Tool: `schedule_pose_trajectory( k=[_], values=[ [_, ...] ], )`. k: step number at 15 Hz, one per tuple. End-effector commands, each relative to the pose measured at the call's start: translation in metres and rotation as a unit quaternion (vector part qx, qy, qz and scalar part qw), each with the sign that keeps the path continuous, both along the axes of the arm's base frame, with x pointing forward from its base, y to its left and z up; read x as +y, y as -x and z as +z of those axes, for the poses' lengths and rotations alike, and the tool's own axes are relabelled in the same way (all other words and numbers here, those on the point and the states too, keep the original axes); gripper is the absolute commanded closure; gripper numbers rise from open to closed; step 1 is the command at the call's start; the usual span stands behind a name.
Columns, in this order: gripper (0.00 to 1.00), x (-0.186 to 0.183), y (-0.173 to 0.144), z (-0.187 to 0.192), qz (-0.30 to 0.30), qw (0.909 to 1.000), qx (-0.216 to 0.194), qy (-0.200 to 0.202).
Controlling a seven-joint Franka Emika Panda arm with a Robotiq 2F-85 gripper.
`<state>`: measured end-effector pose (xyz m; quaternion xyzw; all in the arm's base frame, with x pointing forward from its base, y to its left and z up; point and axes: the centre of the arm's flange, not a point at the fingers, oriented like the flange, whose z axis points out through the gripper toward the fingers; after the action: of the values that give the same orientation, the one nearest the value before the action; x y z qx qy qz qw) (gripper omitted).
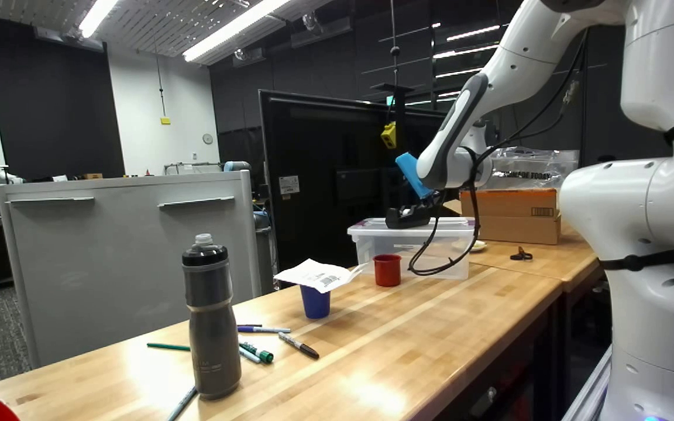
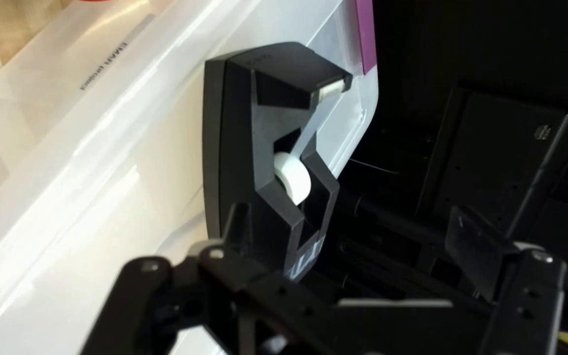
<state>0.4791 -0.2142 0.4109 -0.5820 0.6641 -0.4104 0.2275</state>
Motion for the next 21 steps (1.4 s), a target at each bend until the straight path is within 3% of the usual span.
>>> schedule_pose_trajectory(
  k=[1,13,21],
  values=[
    [0.0,-0.015,-0.034,-0.019,-0.015,0.9998,-0.001,-0.009],
    [0.0,-0.026,-0.047,-0.014,-0.031,0.999,0.023,-0.021],
    [0.0,0.006,-0.056,-0.012,0.036,0.9975,0.044,-0.042]
  ],
)
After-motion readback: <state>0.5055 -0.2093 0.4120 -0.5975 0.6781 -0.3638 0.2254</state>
